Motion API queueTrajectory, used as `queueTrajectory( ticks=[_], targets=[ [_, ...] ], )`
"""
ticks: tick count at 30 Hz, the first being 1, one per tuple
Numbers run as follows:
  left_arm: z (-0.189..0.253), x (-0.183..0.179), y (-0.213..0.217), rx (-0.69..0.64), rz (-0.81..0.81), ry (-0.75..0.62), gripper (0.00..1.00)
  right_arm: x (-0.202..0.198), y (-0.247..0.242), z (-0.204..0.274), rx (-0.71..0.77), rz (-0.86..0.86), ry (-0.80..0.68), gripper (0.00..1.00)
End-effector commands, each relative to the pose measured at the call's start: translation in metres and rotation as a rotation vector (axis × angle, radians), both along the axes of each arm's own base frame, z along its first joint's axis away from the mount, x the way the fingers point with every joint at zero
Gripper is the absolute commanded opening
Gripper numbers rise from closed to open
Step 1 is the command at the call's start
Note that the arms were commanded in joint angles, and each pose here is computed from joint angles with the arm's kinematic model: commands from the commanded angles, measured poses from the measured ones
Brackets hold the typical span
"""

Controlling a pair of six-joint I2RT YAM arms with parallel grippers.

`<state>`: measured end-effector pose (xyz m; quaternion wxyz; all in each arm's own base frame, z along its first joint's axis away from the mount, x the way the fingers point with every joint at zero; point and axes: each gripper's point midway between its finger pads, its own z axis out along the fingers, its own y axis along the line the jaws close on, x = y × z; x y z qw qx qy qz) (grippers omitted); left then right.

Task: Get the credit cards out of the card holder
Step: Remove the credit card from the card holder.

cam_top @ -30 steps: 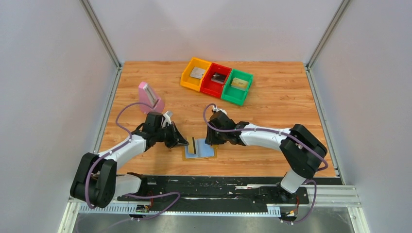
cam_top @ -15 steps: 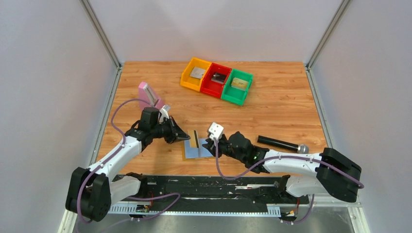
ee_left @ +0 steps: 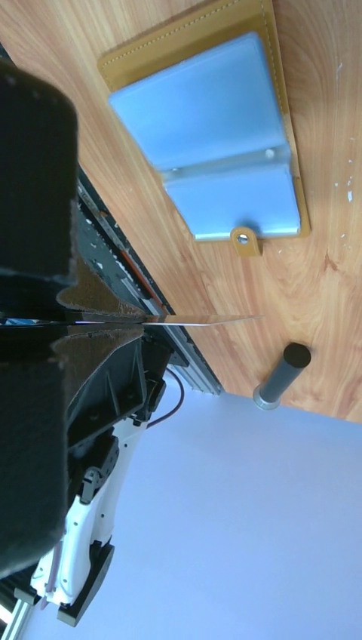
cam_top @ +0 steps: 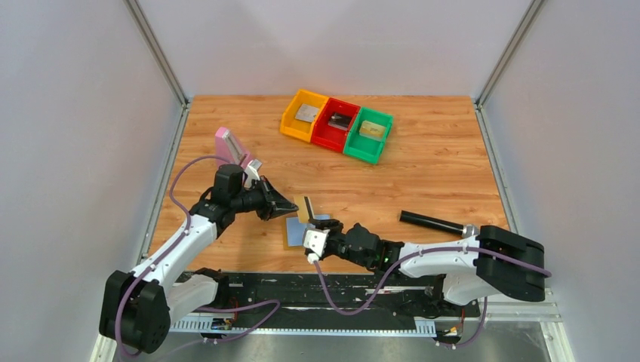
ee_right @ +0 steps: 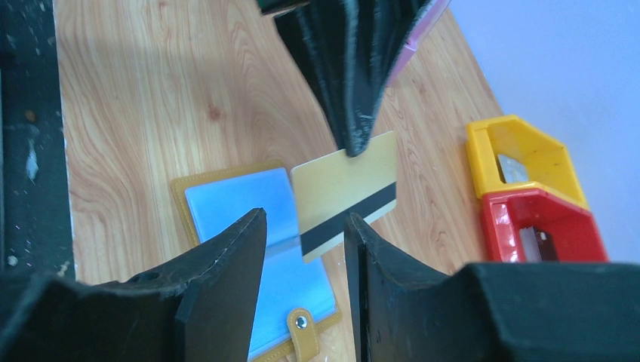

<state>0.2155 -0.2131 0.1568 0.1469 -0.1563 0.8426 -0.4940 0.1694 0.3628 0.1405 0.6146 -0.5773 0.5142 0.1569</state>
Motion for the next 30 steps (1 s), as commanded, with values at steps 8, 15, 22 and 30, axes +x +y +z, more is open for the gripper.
queueTrajectory(
  ticks=[8,15,22,30],
  targets=[
    [0.020,0.000,-0.002,-0.055,0.010,-0.037,0.00,0.030,0.008,0.036,0.043,-0.194,-0.233,0.39],
    [0.017,0.000,-0.001,-0.048,0.017,-0.035,0.00,0.032,0.006,0.044,0.092,-0.241,-0.261,0.00],
    [0.016,0.004,0.007,0.058,-0.004,-0.088,0.44,0.031,0.004,0.026,0.129,-0.262,0.050,0.00],
    [0.032,0.011,0.018,0.194,-0.065,-0.254,0.49,0.033,-0.009,0.030,0.232,-0.243,0.483,0.00]
  ],
)
